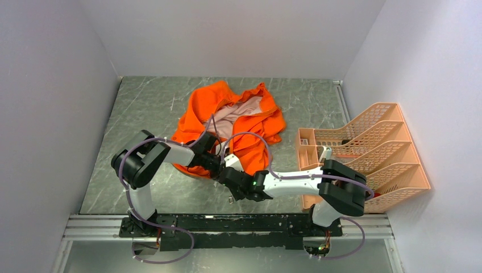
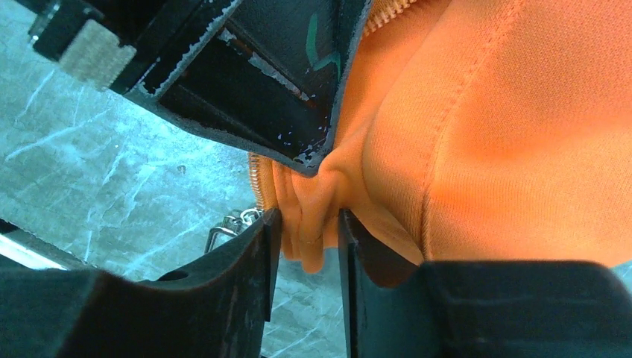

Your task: Zip up the jacket

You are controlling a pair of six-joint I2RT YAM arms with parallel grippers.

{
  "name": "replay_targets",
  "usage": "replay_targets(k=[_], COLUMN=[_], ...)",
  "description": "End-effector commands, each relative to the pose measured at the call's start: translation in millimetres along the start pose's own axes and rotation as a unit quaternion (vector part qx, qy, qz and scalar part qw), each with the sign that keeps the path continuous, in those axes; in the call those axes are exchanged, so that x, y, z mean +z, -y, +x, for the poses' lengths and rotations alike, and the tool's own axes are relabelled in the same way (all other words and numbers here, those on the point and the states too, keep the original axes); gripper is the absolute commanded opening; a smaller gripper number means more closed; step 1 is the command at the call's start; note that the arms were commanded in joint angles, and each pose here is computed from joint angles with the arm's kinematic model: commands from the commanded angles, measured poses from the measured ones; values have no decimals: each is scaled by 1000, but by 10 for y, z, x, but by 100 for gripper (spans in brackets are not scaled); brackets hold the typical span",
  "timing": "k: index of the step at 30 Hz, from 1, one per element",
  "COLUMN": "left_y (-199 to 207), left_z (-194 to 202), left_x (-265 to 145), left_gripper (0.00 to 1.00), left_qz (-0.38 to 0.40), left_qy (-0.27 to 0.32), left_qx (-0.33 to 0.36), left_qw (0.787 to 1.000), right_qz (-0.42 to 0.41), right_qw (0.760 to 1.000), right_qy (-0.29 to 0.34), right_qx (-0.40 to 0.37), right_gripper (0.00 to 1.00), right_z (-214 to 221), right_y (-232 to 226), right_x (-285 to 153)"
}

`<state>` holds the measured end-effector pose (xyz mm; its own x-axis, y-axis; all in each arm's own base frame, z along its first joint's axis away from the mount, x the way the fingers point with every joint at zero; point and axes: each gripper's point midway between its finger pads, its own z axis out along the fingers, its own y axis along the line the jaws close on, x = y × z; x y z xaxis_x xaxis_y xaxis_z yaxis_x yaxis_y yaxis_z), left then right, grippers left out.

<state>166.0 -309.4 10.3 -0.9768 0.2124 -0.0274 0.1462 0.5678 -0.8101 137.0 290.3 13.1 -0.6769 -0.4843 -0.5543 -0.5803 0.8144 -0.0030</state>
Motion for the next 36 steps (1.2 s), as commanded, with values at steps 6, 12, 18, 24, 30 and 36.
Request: replay_targets(k=[6,12,18,24,30,36], left_y=[-16,176,420,605,746,860], left_z=[26,-103,-266,-383,-417,-393], left_x=[-6,-102,-271,-500,-709,-866], left_gripper=[16,25,43,58,63,65], left_qz=[-19,-10,-8,-25,-33,-23], left_qy=[9,39,84,133,175,211], left_qx=[19,45,76,98,112,121], left_qw=[1000,998,994,986,978,970], right_qz=[-7,-16,-42,-73,-119,-151], right_qw=[997,999,998,989,967,942], right_qy=[-75,-48,-3,69,141,212], right_qx=[-12,1,46,111,178,213], right_gripper=[0,0,0,0,0,0], right_z=[491,345,41,-386,-742,-1034], right_y=[48,15,47,193,310,380], right_x=[55,19,-60,-221,-380,-555])
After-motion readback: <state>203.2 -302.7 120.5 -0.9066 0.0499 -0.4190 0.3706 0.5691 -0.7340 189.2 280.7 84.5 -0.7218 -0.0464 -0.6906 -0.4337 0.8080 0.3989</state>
